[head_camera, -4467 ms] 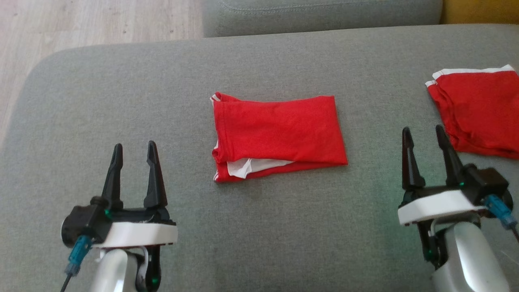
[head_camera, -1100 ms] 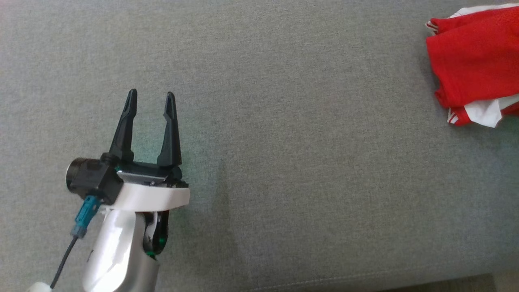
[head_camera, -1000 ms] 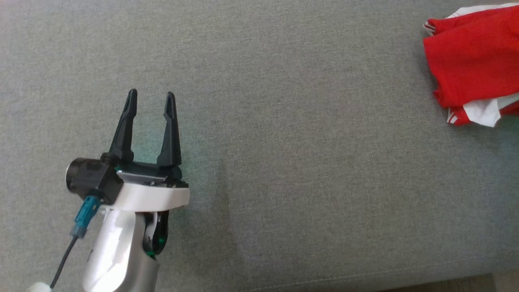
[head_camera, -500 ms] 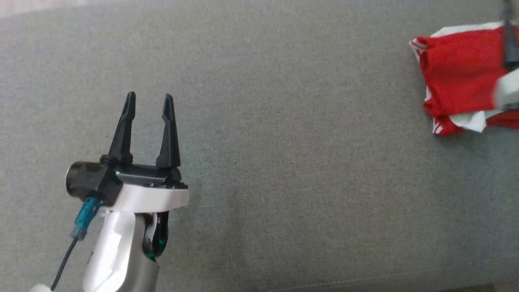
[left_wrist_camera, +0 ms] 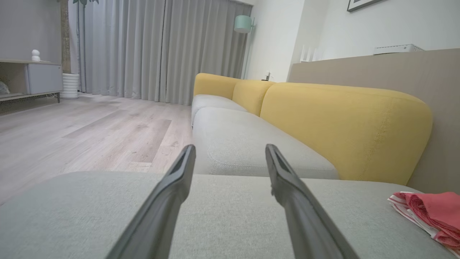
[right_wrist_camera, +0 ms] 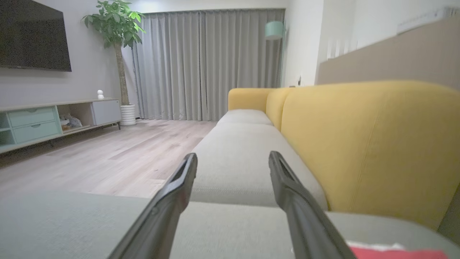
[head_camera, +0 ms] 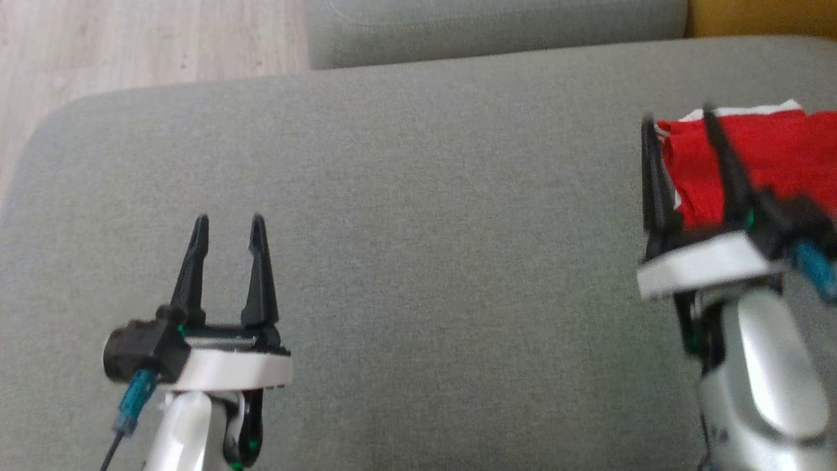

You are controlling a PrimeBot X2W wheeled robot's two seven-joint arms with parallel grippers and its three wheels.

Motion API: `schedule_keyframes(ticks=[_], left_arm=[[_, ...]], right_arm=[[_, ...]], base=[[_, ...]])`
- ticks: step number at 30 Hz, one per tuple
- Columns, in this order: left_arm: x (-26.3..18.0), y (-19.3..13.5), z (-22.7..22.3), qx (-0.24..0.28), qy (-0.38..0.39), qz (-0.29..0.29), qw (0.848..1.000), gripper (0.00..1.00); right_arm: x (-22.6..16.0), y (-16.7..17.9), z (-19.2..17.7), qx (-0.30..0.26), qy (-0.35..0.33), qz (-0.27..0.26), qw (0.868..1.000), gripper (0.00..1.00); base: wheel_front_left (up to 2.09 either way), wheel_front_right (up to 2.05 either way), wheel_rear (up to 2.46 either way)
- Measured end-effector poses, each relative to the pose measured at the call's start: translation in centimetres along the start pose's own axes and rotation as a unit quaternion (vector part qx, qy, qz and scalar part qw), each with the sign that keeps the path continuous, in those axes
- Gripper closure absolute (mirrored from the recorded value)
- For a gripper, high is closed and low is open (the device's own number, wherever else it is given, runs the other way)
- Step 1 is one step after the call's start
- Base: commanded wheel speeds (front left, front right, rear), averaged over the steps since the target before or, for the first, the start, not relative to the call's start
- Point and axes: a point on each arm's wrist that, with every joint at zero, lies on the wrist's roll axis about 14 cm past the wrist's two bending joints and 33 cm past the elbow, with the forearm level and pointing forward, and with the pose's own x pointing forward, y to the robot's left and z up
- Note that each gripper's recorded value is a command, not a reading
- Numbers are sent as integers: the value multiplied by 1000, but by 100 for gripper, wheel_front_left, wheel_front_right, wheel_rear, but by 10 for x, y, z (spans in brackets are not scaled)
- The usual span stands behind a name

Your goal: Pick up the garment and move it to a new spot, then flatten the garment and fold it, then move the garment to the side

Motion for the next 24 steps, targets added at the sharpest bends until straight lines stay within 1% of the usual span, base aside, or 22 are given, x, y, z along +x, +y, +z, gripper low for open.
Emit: schedule_keyframes(ticks=[2,4,7,15,24], left_arm=[[-9,6,-1,-5,4,13,1000,0],[-15,15,-1,-11,5,32,999,0],[-21,21,-2,-17,6,48,999,0],[-23,23,-1,-25,5,57,998,0],[-28,23,-5,-37,10,61,997,0]], right_arm=[[-18,4,-21,43,22,-4,999,0],[-33,11,-40,68,42,-3,997,0],[-43,17,-52,97,55,-6,994,0],[-42,26,-51,99,51,7,994,0],[-43,25,-51,99,50,6,994,0]], base=[[0,0,0],[0,0,0],[0,0,0],[0,0,0],[0,0,0]])
